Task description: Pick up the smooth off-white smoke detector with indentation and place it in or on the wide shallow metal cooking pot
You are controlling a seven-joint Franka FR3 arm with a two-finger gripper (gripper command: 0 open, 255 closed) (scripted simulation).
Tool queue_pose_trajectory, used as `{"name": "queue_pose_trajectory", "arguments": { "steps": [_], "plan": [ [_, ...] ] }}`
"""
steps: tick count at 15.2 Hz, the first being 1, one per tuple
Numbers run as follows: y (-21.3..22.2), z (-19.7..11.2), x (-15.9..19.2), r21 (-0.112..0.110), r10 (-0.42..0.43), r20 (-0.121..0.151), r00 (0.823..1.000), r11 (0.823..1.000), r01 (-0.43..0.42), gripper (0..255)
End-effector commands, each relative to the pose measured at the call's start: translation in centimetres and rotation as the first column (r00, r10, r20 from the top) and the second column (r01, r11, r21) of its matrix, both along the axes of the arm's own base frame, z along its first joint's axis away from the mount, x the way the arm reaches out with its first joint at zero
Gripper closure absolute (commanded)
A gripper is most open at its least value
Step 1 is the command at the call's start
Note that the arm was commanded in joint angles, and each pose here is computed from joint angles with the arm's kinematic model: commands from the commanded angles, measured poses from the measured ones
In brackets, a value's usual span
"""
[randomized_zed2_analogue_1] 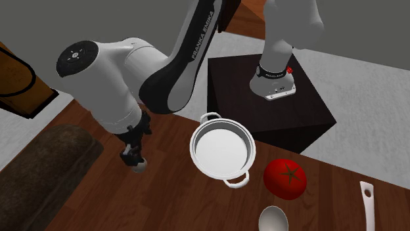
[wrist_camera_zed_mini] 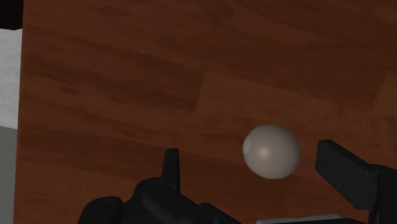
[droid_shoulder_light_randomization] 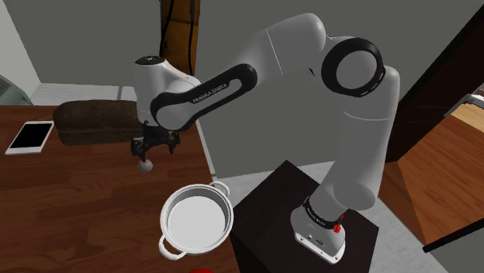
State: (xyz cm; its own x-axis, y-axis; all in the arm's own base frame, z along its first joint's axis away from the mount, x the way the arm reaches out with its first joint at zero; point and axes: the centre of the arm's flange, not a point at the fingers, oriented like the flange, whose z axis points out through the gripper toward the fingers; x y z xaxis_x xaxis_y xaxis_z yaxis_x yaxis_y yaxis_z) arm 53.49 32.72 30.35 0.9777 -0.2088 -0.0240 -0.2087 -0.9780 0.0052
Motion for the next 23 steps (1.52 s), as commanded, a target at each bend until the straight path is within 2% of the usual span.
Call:
{"name": "queue_pose_trajectory", "arguments": {
  "steps": [1, 3, 11, 19, 20, 23],
  "plan": [
    [1.9, -1.4, 1.5, -0.003, -0.005, 0.011, 1.000, 1.000, 0.005, 0],
    [3.5, -2.6, 3.1, -0.006, -0.010, 0.022, 1.000, 1.000, 0.010, 0],
    [3.7, -6.7, 3.2, -0.006, -0.010, 0.023, 1.000, 1.000, 0.010, 0],
    [3.7, -6.7, 3.2, -0.006, -0.010, 0.023, 1.000, 1.000, 0.010, 0],
    [3.7, -6.7, 3.2, -0.006, -0.010, 0.023, 1.000, 1.000, 0.010, 255],
    [3.7, -6.7, 3.2, -0.006, -0.010, 0.023, 1.000, 1.000, 0.010, 255]
  ]
}}
